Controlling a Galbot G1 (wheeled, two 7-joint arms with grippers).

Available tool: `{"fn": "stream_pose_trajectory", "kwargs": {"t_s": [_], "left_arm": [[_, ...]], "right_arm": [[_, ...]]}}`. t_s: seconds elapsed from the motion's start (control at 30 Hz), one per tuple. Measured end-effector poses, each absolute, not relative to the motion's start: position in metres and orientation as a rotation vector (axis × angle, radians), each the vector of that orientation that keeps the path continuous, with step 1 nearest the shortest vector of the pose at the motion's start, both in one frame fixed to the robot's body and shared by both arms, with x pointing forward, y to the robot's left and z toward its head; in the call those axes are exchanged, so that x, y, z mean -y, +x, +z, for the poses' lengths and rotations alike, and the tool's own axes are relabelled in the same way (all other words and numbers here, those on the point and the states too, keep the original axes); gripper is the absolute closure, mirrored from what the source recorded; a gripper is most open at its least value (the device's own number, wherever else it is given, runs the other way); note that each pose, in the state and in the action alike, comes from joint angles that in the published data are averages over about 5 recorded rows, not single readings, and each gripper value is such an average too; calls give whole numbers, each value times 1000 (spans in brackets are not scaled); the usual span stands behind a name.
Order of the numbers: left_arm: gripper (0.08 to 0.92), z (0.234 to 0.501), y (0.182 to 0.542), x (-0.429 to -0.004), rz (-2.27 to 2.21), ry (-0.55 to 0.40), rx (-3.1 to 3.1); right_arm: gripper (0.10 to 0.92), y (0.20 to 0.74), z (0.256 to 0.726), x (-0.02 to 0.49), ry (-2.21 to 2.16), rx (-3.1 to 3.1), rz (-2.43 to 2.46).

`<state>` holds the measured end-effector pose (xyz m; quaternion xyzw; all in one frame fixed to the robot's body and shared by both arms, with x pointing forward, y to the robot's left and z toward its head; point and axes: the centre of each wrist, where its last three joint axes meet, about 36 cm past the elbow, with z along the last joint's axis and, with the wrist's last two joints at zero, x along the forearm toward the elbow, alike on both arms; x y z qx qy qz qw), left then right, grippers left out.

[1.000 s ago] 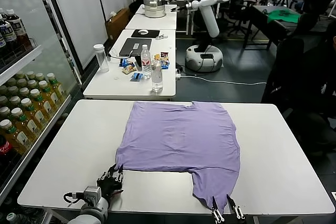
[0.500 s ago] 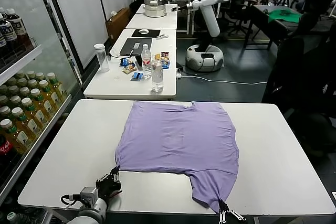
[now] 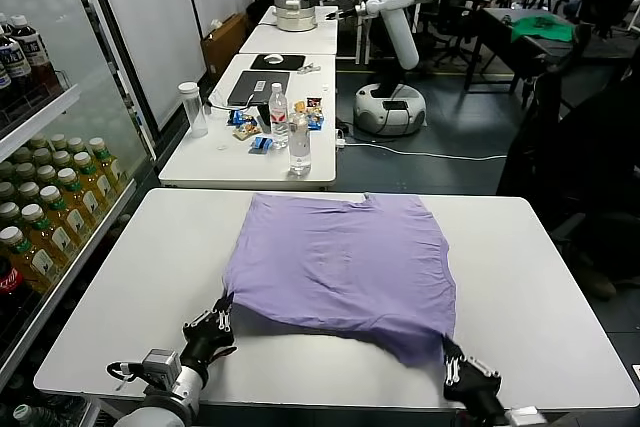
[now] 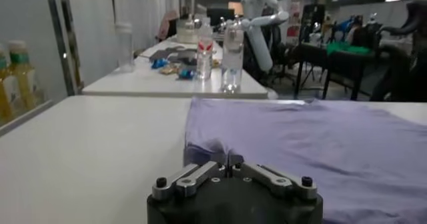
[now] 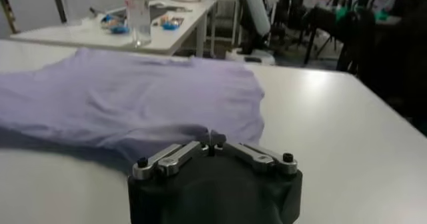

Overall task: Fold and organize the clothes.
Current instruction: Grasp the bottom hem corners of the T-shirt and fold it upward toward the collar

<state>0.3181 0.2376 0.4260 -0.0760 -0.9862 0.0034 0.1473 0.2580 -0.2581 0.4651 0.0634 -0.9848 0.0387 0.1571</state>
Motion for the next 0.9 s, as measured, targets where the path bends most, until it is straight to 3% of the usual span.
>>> {"fn": "stream_pose_trajectory", "kwargs": {"t_s": [0.9], "left_arm": [[904, 382, 409, -239, -93, -149, 2825]], "right_arm": [[912, 392, 428, 261, 194, 2836, 223]]}}
